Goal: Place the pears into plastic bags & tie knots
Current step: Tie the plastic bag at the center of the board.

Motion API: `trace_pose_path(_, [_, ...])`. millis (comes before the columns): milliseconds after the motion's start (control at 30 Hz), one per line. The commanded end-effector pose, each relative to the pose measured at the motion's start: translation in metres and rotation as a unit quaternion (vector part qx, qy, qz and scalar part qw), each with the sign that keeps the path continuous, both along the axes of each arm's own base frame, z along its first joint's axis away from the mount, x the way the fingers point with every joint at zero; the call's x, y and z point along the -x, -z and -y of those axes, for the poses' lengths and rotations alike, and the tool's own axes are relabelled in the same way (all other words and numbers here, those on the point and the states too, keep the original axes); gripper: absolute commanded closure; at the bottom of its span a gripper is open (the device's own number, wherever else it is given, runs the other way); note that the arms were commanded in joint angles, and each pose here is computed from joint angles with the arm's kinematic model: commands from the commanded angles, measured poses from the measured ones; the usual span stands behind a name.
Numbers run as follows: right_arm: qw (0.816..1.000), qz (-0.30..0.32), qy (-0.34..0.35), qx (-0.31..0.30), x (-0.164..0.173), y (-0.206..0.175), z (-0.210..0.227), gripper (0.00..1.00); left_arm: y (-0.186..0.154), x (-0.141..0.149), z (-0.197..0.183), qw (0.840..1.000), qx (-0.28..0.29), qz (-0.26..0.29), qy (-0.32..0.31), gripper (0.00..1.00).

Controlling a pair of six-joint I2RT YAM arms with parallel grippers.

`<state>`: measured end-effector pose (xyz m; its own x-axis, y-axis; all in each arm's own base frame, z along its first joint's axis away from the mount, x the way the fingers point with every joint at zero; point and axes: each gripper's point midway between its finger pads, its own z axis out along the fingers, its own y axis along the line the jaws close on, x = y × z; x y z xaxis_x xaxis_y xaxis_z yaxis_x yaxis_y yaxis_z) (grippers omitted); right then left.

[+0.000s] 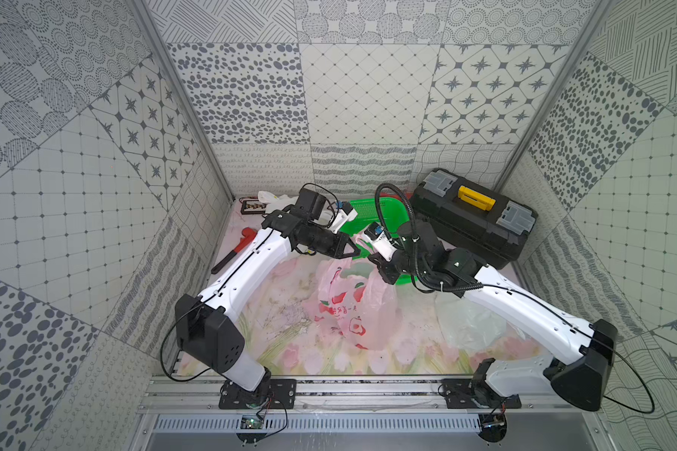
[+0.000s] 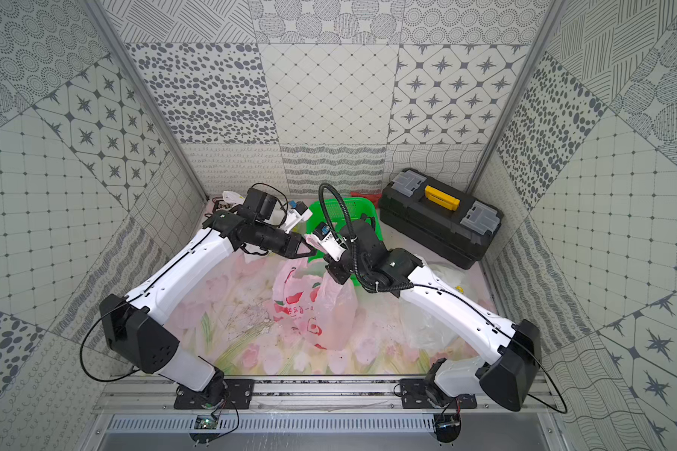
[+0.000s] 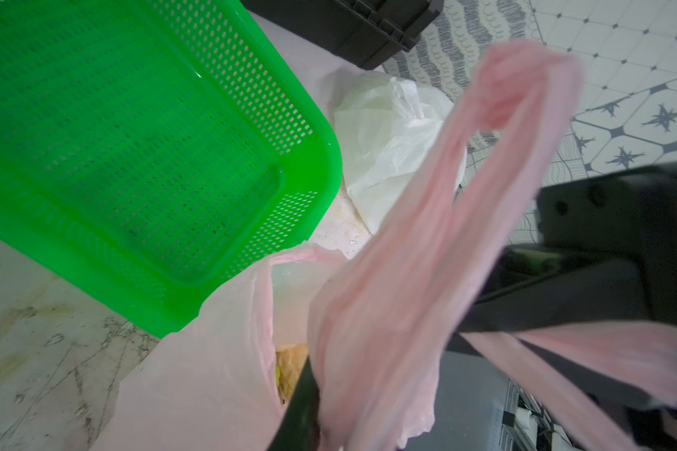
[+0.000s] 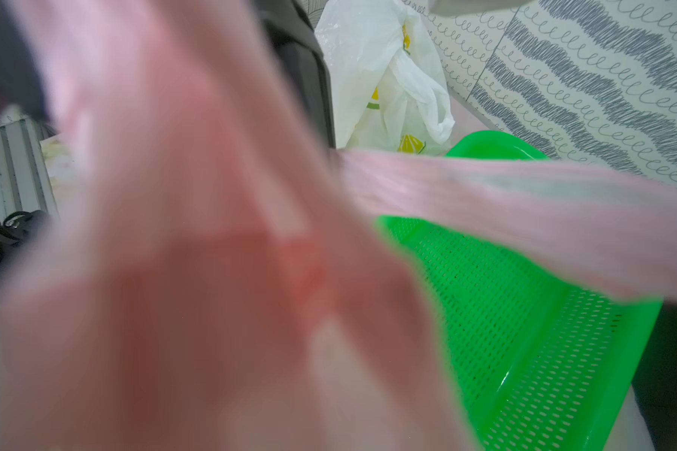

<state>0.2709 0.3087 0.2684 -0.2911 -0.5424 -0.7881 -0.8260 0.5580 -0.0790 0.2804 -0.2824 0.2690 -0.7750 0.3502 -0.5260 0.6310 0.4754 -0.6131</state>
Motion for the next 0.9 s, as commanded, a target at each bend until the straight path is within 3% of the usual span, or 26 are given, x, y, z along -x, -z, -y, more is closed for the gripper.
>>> trace_pose_path(0, [1.0, -0.006, -0.025, 0.01, 0.001, -0.003, -0.009, 0.93, -0.023, 0.034, 0.017, 0.99, 0.074, 0.025, 0.116, 0.81])
trace_pose_path(400, [0.995, -0.078, -0.058, 0.004, 0.01, 0.004, -0.021, 0.94, -0.032, 0.048, 0.012, 0.983, 0.091, 0.07, 0.143, 0.59])
trace_pose_path(633, [0.991, -0.103, -0.082, 0.005, 0.02, 0.007, -0.024, 0.96, -0.033, 0.025, 0.019, 0.987, 0.083, 0.073, 0.117, 0.58])
trace_pose_path(667, [0.991, -0.106, -0.085, 0.005, 0.021, 0.007, -0.024, 0.96, -0.033, 0.025, 0.021, 0.987, 0.084, 0.07, 0.118, 0.6])
trace_pose_path(767, [0.991, -0.109, -0.083, 0.006, 0.021, 0.009, -0.023, 0.92, -0.032, 0.024, 0.021, 0.987, 0.083, 0.066, 0.121, 0.81])
trace_pose_path(867, [0.991, -0.112, -0.075, -0.002, 0.019, 0.006, -0.021, 0.88, -0.028, 0.018, 0.016, 0.99, 0.071, 0.064, 0.104, 0.89])
